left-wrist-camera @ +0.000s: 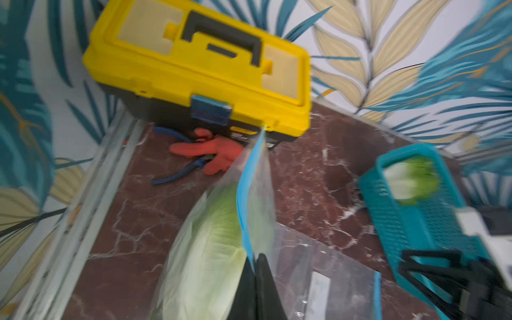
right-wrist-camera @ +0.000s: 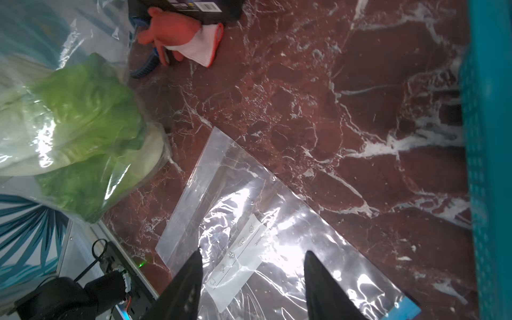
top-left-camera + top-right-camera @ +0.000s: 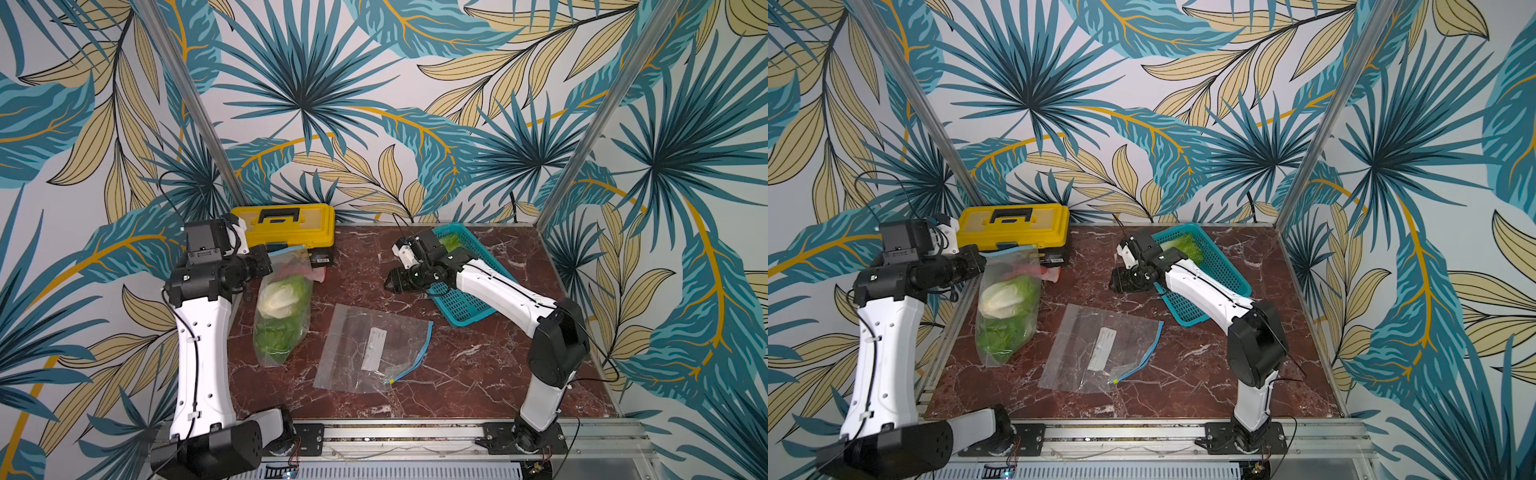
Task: Put the chinese cabbages into a zipper bag and zip it
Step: Place the zipper food storage bag at the center of the board.
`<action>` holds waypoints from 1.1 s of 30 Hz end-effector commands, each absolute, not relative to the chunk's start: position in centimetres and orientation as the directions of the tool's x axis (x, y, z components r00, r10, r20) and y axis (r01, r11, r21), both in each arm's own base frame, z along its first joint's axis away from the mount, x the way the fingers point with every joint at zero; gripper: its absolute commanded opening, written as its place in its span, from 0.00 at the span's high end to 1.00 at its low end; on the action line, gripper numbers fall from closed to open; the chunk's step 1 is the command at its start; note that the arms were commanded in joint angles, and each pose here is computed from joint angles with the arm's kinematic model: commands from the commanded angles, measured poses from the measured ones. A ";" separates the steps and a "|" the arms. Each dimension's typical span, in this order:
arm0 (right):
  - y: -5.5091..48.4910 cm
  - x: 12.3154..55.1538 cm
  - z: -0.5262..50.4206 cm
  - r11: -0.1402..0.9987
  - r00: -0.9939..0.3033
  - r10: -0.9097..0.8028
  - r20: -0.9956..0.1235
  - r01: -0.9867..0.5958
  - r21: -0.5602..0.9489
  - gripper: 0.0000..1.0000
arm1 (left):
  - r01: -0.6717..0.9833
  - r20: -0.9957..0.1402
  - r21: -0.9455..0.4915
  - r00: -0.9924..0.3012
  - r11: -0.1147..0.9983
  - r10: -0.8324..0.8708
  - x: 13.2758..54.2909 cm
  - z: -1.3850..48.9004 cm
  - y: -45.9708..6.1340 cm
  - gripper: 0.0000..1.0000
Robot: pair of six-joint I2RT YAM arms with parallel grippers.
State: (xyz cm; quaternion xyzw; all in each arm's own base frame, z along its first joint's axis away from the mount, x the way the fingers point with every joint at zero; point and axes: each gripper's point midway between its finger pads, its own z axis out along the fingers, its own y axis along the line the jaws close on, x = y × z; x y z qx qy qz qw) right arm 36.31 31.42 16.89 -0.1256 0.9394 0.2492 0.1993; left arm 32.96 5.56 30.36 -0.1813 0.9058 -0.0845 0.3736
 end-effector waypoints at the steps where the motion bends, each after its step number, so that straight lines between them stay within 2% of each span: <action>1: 27.2 34.8 15.1 0.943 -0.922 -0.034 -0.387 -0.158 0.294 0.36 | -0.469 -0.624 -0.033 -0.680 0.882 -0.385 31.8 27.4 11.5 1.00; 3: 25.1 33.2 14.2 0.972 -0.931 -0.036 -0.363 -0.117 0.204 0.34 | -0.507 -0.634 0.018 -0.672 0.862 -0.383 31.8 27.4 12.9 0.99; 5: 23.0 31.4 13.5 0.991 -0.938 -0.034 -0.345 -0.075 0.107 0.33 | -0.527 -0.641 0.055 -0.670 0.848 -0.375 32.0 27.5 13.9 0.92; 7: 20.7 29.4 12.9 1.000 -0.949 0.003 -0.317 -0.003 0.018 0.30 | -0.541 -0.639 0.089 -0.675 0.836 -0.369 32.3 27.5 14.7 0.81; 10: 18.8 26.6 11.8 0.995 -0.957 0.095 -0.273 0.096 0.012 0.28 | -0.559 -0.654 0.107 -0.662 0.822 -0.365 32.2 28.2 15.2 0.58; 13: 18.0 24.7 10.4 0.983 -0.956 0.181 -0.231 0.180 0.025 0.25 | -0.564 -0.674 0.103 -0.645 0.819 -0.359 32.1 29.2 15.2 0.46; 18: 17.2 23.8 8.4 0.958 -0.937 0.282 -0.205 0.287 0.007 0.24 | -0.530 -0.725 0.104 -0.619 0.842 -0.300 32.1 31.8 13.6 0.42; 23: 20.1 25.0 6.3 0.895 -0.881 0.439 -0.175 0.410 0.175 0.26 | -0.436 -0.754 0.111 -0.622 0.893 -0.210 32.5 33.3 9.9 0.40; 29: 22.7 24.6 3.7 0.856 -0.868 0.489 -0.088 0.459 0.237 0.33 | -0.202 -0.765 0.042 -0.637 0.979 -0.099 32.7 33.4 0.9 0.40; 33: 23.9 25.3 2.6 0.847 -0.865 0.496 -0.077 0.463 0.262 0.45 | -0.007 -0.714 -0.063 -0.698 0.998 -0.050 32.4 31.1 -6.6 0.40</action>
